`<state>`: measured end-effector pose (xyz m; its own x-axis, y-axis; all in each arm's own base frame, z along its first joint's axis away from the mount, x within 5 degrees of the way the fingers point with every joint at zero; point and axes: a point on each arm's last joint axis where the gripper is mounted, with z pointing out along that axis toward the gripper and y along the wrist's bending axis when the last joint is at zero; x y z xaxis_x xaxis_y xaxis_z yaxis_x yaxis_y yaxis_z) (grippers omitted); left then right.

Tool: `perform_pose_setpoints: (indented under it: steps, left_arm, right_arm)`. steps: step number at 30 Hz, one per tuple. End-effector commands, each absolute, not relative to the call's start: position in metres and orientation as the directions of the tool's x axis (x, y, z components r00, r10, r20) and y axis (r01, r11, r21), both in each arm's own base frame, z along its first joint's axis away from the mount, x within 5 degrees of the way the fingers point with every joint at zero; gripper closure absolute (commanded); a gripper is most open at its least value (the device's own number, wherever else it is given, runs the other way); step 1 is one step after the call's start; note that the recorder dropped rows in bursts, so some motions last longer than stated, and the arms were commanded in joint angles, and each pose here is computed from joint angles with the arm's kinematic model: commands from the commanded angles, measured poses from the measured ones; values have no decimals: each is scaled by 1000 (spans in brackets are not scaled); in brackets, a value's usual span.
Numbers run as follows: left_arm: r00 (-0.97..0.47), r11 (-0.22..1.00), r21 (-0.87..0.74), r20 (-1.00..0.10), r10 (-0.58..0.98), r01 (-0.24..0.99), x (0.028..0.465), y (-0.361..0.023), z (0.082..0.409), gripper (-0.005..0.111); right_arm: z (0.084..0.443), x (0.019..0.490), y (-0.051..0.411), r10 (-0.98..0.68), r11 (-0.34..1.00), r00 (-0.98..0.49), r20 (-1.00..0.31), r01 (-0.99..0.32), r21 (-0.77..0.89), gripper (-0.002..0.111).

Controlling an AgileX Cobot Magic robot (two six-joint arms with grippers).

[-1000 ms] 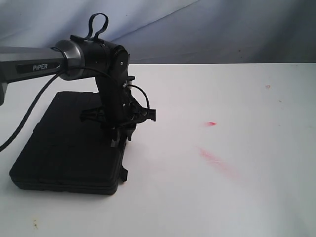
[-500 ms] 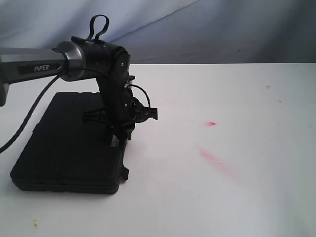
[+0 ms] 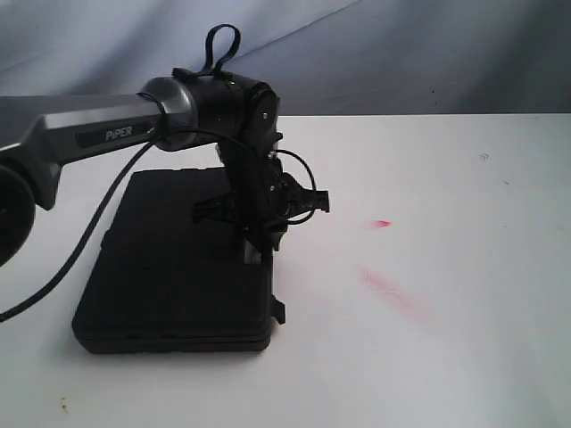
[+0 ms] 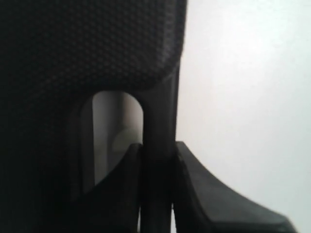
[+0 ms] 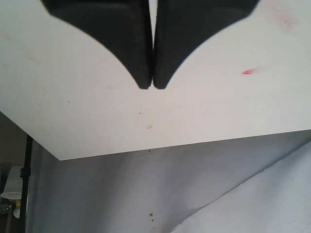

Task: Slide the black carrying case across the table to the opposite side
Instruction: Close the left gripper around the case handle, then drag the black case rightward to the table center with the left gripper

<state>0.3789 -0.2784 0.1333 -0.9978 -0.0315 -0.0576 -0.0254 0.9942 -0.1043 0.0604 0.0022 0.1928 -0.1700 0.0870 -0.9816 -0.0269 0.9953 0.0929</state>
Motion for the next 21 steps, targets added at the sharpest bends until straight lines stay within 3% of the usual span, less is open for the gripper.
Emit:
perform_pose_setpoints:
  steps: [1, 21]
  left_arm:
    - [-997, 989, -144, -75, -30, -19, 378, -304, 141, 107]
    - [-998, 973, -232, -67, -8, 8, 379, -360, 130, 107]
  right_arm:
    - [192, 61, 2, 75, 997, -171, -982, -22, 80, 108]
    - [192, 61, 2, 75, 997, -171, -982, -22, 80, 108]
